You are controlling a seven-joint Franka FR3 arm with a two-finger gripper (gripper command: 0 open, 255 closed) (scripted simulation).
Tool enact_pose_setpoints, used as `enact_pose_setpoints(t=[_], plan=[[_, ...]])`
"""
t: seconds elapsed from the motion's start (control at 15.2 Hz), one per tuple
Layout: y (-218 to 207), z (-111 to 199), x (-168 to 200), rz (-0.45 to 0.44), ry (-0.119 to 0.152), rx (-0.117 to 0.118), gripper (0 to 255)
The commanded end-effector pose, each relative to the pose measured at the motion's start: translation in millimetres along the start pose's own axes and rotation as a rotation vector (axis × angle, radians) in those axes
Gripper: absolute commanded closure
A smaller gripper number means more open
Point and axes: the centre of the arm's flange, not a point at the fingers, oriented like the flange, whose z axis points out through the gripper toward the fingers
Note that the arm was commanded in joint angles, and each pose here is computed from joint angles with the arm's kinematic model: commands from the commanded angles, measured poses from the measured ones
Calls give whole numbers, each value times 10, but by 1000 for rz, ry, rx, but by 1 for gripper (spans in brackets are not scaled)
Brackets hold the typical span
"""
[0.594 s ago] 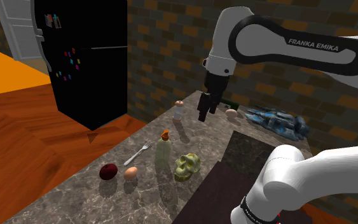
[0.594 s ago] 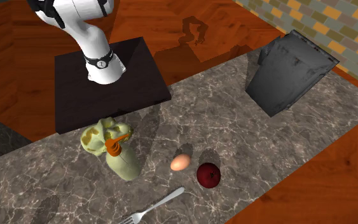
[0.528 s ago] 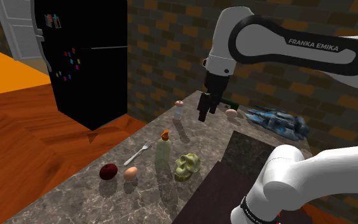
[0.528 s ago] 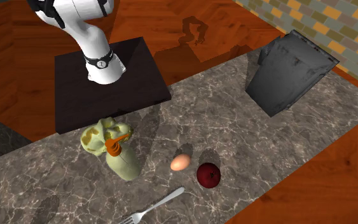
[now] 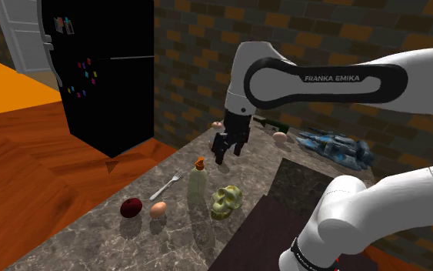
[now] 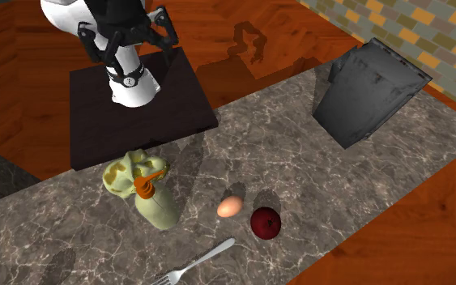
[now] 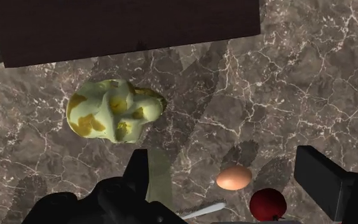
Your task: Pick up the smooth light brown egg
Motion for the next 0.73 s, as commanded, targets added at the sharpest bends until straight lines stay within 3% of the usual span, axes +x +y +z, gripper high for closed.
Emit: enact_pose_setpoints(t=[0.0,0.66], plan=[[-92,218,106,44,3,6,0],[-478,1269,766,250,10,34,0]])
